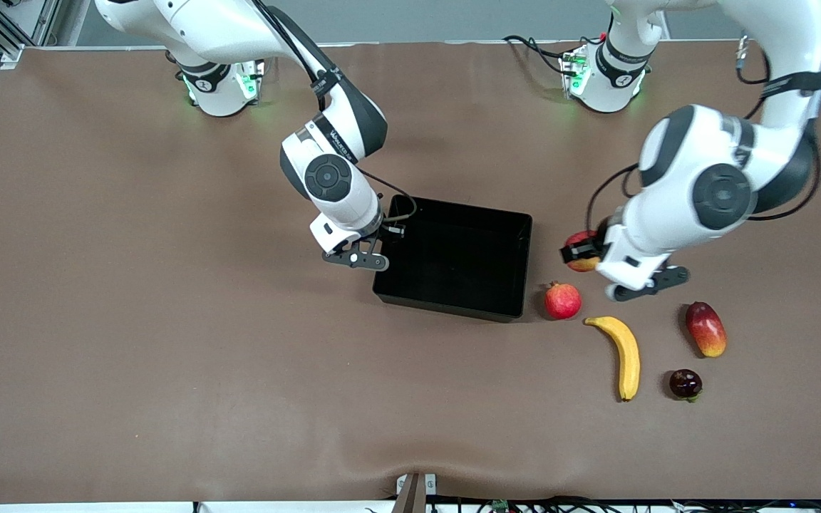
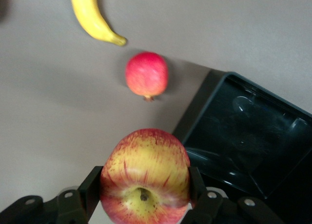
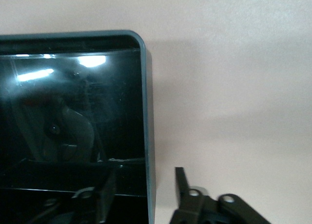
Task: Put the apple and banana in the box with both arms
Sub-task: 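Push the black box toward the fruit with the right gripper, then lower the apple into the box with the left gripper while the right gripper withdraws, then grasp the yellow banana with the left gripper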
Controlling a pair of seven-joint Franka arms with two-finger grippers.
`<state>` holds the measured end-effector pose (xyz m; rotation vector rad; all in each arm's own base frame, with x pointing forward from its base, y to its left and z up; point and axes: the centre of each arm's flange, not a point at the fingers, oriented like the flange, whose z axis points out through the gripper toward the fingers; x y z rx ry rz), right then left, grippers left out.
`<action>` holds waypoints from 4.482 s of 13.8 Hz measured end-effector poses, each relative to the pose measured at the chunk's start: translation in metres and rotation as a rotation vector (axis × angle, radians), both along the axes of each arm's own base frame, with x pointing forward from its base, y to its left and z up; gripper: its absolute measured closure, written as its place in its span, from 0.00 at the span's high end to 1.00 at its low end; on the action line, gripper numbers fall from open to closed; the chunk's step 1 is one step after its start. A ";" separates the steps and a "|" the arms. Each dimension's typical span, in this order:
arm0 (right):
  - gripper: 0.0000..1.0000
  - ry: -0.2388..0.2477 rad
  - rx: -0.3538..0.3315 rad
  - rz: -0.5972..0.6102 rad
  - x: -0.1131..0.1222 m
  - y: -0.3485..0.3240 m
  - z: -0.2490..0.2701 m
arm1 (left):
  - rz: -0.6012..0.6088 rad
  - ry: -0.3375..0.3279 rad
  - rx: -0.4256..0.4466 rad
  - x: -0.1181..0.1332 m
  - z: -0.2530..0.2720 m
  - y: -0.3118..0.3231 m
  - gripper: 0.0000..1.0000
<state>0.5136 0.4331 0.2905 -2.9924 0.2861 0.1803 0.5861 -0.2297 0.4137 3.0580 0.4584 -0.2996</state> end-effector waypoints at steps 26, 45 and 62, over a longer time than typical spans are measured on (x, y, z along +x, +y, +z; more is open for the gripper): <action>1.00 -0.103 -0.041 0.219 0.062 -0.436 0.261 | 0.100 0.019 0.008 -0.044 -0.195 -0.133 1.00; 1.00 -0.014 -0.075 0.048 0.030 -0.465 0.355 | 0.110 -0.160 0.045 0.110 -0.159 0.165 1.00; 1.00 -0.031 -0.099 0.039 0.017 -0.467 0.375 | 0.064 -0.248 0.039 0.128 -0.176 0.174 0.38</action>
